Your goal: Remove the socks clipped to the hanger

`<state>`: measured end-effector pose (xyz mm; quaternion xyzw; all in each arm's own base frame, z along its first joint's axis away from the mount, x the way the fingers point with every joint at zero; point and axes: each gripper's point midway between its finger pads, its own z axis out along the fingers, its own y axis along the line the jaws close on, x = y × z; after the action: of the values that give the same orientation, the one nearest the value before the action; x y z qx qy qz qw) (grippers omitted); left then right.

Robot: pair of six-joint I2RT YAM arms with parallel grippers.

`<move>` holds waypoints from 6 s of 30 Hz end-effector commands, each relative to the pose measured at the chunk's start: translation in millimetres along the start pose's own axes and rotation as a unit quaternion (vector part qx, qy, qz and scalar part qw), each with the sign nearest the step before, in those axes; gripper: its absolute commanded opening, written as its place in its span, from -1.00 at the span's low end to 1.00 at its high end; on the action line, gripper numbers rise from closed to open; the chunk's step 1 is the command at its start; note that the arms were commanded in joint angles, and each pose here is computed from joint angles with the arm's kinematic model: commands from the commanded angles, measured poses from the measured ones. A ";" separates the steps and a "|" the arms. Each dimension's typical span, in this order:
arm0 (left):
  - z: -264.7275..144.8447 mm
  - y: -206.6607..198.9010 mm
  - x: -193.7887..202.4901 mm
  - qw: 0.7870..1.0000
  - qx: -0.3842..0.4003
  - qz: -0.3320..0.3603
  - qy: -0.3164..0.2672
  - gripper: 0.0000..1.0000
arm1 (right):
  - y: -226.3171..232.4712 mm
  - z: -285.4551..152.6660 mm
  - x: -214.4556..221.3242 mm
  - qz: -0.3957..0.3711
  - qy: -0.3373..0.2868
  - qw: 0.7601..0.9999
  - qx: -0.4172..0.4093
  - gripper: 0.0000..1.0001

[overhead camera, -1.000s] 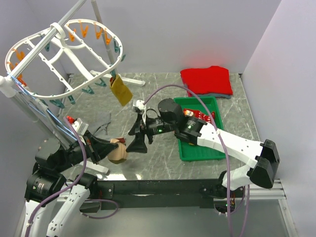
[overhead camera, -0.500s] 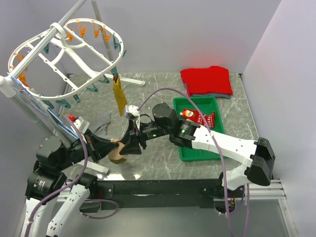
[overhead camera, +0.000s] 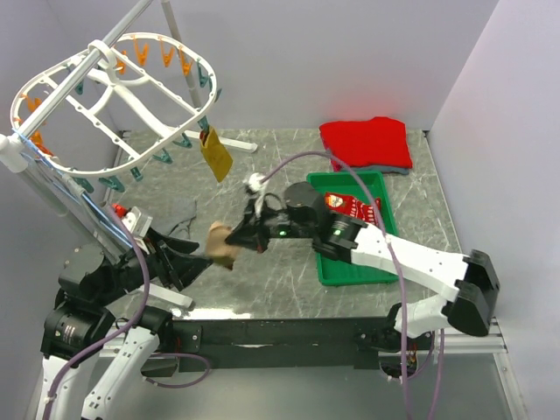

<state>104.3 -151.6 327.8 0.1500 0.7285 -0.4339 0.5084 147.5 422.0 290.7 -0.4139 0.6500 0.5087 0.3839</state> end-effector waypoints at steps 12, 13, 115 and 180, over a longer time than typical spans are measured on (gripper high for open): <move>-9.6 5.5 -21.1 0.998 -0.041 0.035 -0.045 0.45 | -178.0 -227.9 5.0 0.086 -0.096 0.855 0.502 -1.00; -9.5 5.1 -21.3 0.998 -0.040 0.035 -0.046 0.45 | -187.7 -243.4 10.1 0.096 -0.099 0.839 0.527 -1.00; 8.4 7.5 -47.8 0.994 -0.027 -0.014 -0.108 -0.34 | 53.6 -8.3 -126.9 0.057 -0.139 0.968 -0.202 -1.00; 3.4 -4.5 -24.4 0.999 0.004 -0.008 -0.052 -0.98 | -18.8 63.5 -189.1 0.179 -0.166 0.961 -0.125 0.72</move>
<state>116.4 -147.3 344.5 0.1041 0.7117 -0.4393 0.5383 257.3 525.4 405.9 -0.2366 0.6113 0.6933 0.2993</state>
